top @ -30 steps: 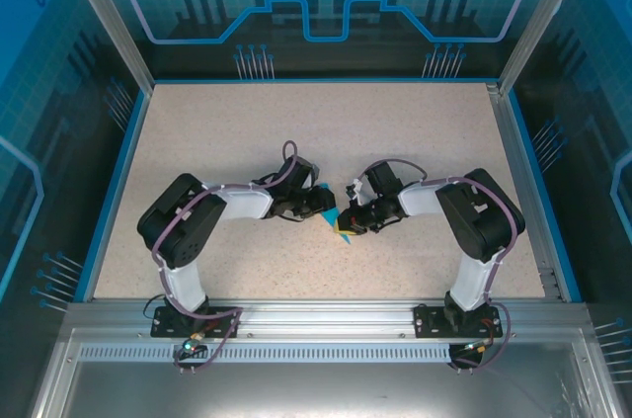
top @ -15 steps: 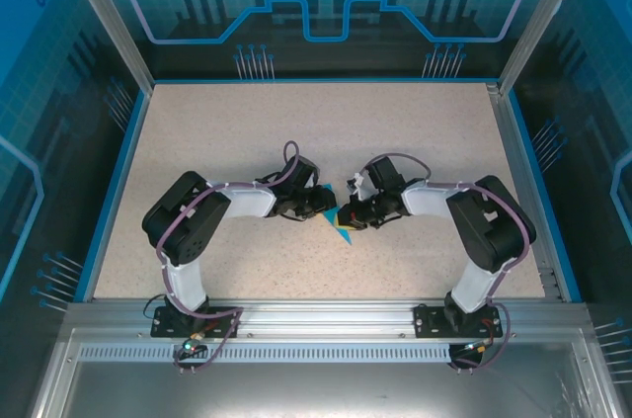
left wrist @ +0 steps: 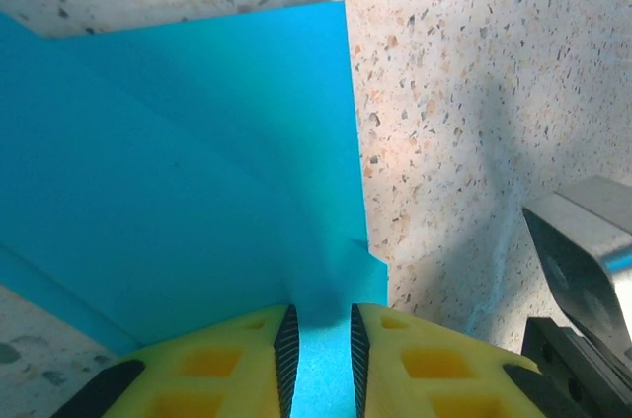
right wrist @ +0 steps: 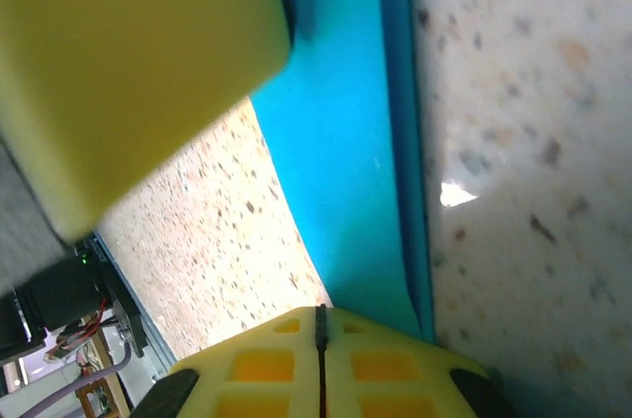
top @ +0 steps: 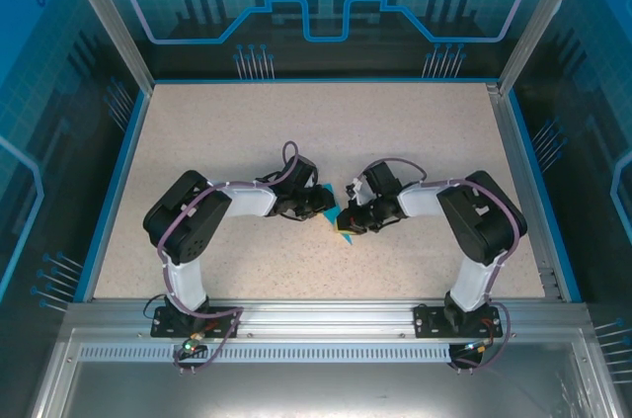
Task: Fold a paper plane with a square sheet of paper (pick it up from the middle)
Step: Fold the wing for the fifth time at the center of the table.
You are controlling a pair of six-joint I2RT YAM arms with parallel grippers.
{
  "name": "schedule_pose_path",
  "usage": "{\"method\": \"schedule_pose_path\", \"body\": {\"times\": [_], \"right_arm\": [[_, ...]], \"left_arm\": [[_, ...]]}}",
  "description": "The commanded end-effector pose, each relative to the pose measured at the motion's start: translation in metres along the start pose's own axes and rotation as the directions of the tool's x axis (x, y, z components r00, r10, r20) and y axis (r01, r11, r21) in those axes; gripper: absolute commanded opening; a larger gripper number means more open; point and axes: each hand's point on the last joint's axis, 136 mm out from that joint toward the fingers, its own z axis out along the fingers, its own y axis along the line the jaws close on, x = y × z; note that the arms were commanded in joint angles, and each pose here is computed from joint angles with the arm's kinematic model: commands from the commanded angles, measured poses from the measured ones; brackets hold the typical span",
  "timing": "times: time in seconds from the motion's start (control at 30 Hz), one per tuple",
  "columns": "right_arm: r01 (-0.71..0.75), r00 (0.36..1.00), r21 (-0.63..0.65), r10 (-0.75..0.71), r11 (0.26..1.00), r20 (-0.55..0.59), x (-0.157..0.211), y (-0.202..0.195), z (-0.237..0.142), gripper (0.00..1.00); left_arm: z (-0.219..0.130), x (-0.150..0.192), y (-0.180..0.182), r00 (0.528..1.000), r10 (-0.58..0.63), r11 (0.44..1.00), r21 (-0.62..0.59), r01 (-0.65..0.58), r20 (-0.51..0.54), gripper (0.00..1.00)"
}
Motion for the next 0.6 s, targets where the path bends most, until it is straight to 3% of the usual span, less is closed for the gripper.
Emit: {"method": "schedule_pose_path", "body": {"times": [0.0,0.4,0.57], "right_arm": [[-0.075,0.993,0.075,0.081,0.994,-0.088,0.038,-0.027,-0.004,0.09],[-0.124,0.986,0.09,0.133,0.988,-0.098,0.074,-0.047,-0.022,0.11],[-0.112,0.992,0.029,0.114,0.993,-0.06,0.062,-0.03,-0.032,0.11]], "left_arm": [[0.011,0.007,0.055,0.996,-0.082,0.983,-0.164,0.078,-0.019,0.26],[0.013,0.006,0.063,0.995,-0.095,0.979,-0.181,0.088,-0.032,0.25],[0.014,0.007,0.059,0.995,-0.087,0.983,-0.163,0.079,-0.042,0.26]]}}
